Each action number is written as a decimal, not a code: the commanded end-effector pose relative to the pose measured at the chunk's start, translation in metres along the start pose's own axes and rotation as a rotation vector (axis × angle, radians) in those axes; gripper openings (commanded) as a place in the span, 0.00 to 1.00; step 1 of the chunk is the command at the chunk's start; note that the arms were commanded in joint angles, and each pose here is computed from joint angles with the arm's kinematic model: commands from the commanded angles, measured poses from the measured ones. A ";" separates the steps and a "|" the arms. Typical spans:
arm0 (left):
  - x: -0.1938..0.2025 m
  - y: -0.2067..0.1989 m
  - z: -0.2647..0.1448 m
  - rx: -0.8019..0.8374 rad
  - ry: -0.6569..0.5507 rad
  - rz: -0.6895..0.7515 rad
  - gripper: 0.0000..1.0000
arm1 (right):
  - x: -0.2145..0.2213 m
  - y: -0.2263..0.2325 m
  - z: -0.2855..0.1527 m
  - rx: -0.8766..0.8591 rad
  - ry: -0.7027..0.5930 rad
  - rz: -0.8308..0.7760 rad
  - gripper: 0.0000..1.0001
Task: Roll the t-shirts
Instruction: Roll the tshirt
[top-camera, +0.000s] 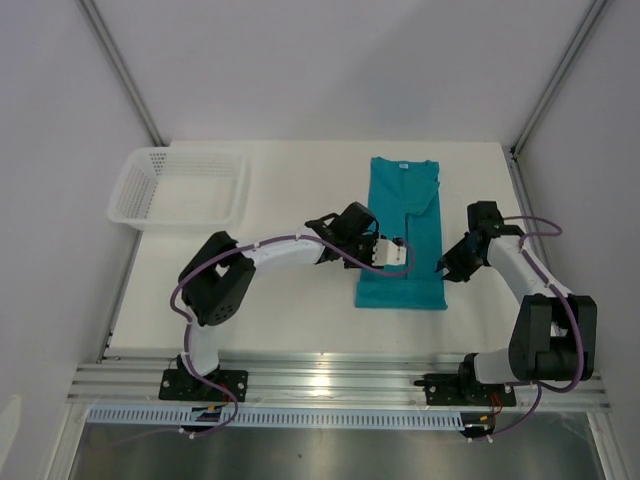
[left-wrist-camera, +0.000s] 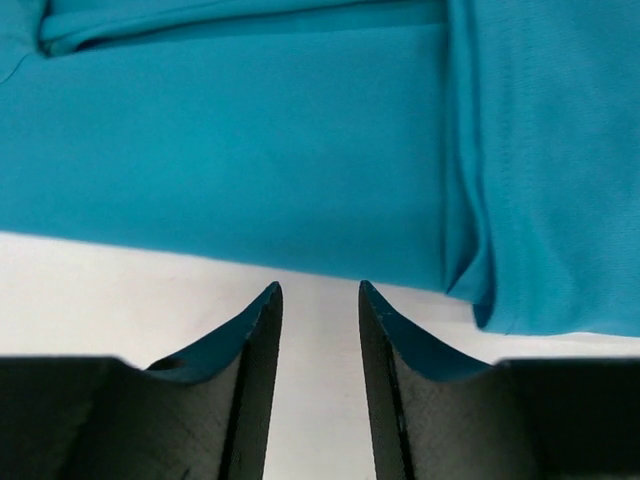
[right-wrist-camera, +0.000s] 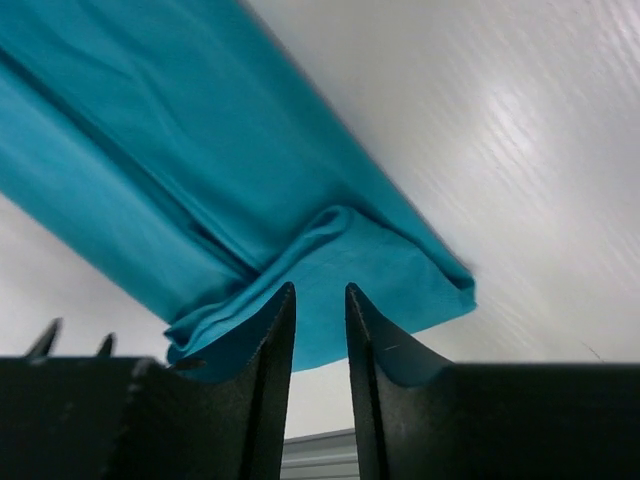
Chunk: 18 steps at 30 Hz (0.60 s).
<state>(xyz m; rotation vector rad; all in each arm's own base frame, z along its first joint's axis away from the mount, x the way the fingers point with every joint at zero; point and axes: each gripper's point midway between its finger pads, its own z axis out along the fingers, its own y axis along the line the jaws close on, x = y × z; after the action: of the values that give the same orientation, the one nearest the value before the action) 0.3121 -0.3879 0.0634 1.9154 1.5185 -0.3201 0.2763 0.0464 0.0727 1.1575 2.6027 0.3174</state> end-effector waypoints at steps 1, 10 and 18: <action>-0.019 0.040 -0.031 -0.140 -0.011 -0.042 0.41 | 0.009 -0.023 -0.004 0.074 -0.003 0.015 0.31; -0.047 -0.097 -0.062 0.305 -0.102 -0.013 0.52 | 0.053 -0.052 -0.003 0.090 0.012 0.141 0.36; -0.032 -0.114 -0.033 0.260 -0.073 0.050 0.56 | 0.059 -0.063 0.007 0.106 -0.010 0.165 0.39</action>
<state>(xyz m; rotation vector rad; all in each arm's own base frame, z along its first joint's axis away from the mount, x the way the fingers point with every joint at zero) 0.1756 -0.3731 0.0662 2.1578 1.4588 -0.6048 0.1867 0.0541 0.0332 1.3973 2.6208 0.2217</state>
